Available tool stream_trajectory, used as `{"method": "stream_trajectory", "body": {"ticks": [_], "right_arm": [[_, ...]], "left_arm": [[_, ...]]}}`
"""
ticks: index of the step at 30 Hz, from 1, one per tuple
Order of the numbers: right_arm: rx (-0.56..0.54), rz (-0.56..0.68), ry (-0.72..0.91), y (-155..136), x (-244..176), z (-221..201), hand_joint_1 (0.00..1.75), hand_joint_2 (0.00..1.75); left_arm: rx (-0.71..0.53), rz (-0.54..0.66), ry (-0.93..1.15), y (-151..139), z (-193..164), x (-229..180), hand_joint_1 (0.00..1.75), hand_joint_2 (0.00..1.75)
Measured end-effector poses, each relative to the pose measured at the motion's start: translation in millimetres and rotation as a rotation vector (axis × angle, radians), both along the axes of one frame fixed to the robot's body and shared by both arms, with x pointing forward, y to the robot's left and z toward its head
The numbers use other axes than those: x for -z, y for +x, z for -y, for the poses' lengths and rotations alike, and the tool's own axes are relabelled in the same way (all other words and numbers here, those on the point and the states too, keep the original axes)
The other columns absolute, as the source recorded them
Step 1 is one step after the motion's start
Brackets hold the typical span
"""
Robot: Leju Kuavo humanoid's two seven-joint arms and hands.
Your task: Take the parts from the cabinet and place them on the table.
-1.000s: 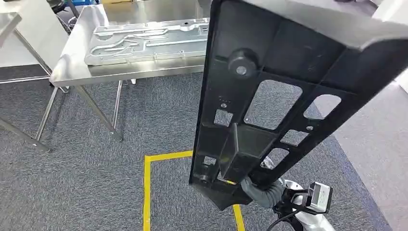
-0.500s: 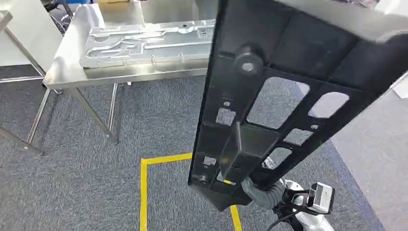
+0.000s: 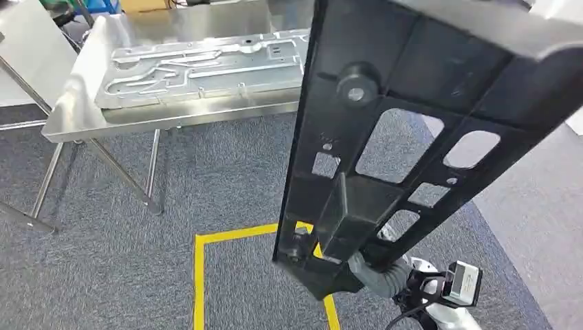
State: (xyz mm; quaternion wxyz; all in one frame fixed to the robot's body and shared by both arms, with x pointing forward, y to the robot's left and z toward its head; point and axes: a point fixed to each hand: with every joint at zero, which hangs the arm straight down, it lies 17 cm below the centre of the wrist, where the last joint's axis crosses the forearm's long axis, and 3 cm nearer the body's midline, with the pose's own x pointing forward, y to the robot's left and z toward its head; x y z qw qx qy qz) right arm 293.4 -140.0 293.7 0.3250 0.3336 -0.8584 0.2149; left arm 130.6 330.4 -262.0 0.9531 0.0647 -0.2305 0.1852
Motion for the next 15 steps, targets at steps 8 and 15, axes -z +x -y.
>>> {"method": "stream_trajectory", "body": {"ticks": [8,15], "right_arm": [[0.002,-0.004,-0.001,0.1,1.1,0.0,1.73,1.75],[0.046,0.0,-0.035,5.8,4.4,-1.1,1.73,1.75]], "left_arm": [[-0.007,-0.007,0.004,-4.5,-4.1,0.8,0.0,1.75],[-0.017,0.007,0.004,-1.3,-4.0,-0.5,0.0,1.75]]}}
